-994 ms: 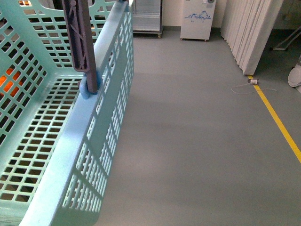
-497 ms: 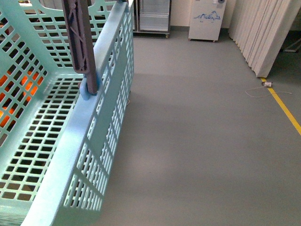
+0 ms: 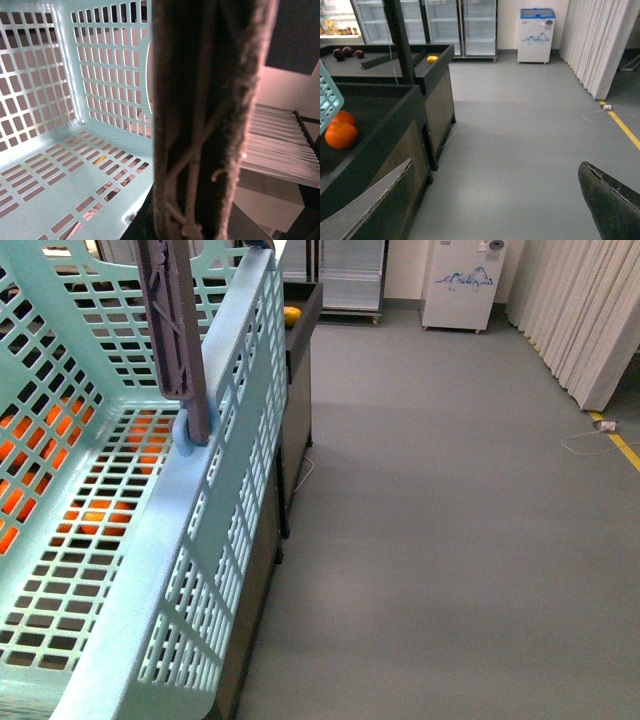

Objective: Pick lemon and mango into basket

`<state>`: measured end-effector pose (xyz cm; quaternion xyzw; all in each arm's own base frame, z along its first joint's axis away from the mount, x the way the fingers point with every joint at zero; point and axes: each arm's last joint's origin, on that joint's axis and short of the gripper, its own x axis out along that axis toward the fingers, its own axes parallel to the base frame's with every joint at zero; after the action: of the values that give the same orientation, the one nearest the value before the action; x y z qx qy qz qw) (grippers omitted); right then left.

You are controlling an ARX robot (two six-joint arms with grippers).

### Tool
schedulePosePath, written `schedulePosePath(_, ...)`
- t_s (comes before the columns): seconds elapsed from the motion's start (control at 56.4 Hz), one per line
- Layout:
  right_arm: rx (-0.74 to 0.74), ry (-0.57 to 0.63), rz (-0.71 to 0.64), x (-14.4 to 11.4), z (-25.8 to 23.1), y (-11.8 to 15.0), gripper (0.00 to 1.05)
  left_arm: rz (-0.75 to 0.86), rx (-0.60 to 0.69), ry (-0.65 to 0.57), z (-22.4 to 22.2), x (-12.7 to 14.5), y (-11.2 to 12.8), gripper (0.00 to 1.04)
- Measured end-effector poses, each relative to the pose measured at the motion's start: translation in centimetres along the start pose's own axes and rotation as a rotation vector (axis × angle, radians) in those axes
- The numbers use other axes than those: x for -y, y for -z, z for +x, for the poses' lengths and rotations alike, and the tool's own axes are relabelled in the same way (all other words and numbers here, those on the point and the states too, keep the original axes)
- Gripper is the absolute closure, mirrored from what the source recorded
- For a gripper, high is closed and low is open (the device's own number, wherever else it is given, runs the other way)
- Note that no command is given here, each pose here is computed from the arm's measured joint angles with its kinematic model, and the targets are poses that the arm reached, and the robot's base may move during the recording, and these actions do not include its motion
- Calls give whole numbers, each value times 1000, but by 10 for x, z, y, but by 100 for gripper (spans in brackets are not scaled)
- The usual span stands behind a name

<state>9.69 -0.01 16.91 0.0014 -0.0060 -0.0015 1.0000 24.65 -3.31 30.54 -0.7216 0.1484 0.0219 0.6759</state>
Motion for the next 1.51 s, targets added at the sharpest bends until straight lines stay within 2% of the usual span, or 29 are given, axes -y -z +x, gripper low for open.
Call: schedulePosePath(1.508, 0, -3, 0, 0, 0, 0, 9, 1, 3, 0, 0, 0, 0, 99)
